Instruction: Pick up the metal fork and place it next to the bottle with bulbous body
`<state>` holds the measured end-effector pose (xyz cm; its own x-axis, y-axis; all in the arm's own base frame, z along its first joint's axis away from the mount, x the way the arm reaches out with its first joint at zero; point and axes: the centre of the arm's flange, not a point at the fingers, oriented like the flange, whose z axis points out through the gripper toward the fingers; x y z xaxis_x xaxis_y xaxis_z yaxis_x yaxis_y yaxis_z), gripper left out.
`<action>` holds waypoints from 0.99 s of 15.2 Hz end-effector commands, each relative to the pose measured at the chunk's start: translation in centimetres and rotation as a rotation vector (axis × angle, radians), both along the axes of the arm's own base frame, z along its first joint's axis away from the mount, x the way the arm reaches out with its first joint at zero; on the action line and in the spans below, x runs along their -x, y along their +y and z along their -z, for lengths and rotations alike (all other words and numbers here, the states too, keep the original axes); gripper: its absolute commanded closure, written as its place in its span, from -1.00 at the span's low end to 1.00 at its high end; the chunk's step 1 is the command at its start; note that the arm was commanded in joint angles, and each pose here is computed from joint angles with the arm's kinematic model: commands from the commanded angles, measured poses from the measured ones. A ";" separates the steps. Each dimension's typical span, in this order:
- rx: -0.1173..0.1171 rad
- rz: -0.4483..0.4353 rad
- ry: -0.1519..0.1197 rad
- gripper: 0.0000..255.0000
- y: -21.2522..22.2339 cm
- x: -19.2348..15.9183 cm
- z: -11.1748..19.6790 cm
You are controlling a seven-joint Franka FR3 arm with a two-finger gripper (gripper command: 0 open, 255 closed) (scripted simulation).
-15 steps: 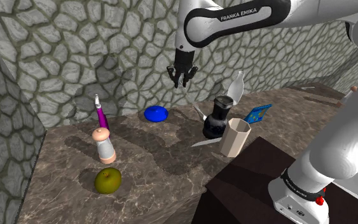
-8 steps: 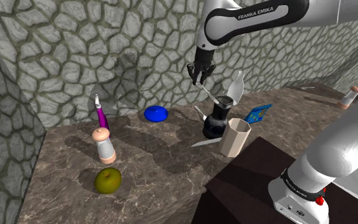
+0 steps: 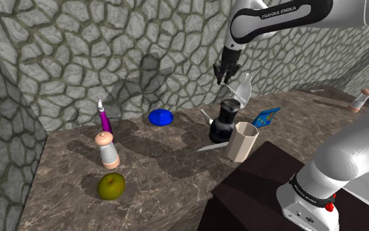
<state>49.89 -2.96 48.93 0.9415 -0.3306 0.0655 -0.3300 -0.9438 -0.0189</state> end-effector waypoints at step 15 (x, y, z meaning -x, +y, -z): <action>0.000 -0.001 0.000 1.00 -18.2 5.0 1.1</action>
